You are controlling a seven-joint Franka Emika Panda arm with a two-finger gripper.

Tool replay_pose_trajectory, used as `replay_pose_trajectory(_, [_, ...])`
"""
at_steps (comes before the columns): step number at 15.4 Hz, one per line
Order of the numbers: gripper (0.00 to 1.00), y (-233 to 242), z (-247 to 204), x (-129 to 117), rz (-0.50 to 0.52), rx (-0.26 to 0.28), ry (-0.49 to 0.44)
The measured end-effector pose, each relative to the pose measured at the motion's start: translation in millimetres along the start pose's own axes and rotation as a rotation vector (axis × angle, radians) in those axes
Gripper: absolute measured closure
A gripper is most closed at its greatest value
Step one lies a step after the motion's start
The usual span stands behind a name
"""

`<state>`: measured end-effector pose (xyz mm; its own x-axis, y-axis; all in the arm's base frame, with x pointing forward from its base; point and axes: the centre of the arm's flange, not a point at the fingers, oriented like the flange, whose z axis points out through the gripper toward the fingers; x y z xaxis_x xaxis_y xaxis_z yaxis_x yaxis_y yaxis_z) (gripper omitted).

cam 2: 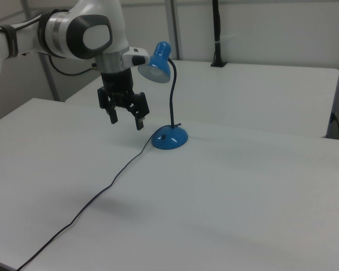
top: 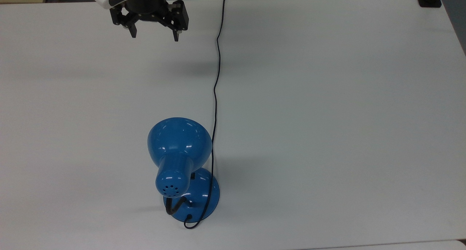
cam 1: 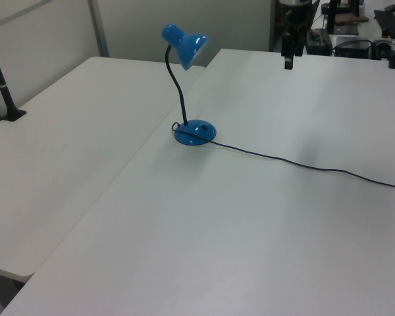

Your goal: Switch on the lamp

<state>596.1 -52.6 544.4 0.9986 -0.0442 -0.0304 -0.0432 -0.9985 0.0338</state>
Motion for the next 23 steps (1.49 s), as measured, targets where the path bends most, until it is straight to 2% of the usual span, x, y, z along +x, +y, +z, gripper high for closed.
replay_pose_trajectory(2, [0.0,0.3,0.2,0.1,-0.005,0.0,0.0])
replay_pose_trajectory(3, [0.05,0.6,0.3,0.4,-0.017,0.0,0.0])
replay_pose_trajectory(6, [0.4,-2.4,3.9,8.0,-0.04,0.031,0.033])
replay_pose_trajectory(8, [0.59,-6.6,11.2,17.9,-0.037,0.057,0.065])
replay_pose_trajectory(11, [0.92,-11.9,27.3,37.0,-0.033,0.057,0.125])
replay_pose_trajectory(12, [0.99,-14.6,33.7,44.1,-0.031,0.06,0.149])
replay_pose_trajectory(16, [0.99,-26.1,62.9,69.6,-0.013,0.089,0.224])
replay_pose_trajectory(19, [0.99,-33.7,91.6,95.0,0.02,0.111,0.332])
replay_pose_trajectory(23, [0.99,-62.5,123.3,114.7,0.0,0.101,0.418])
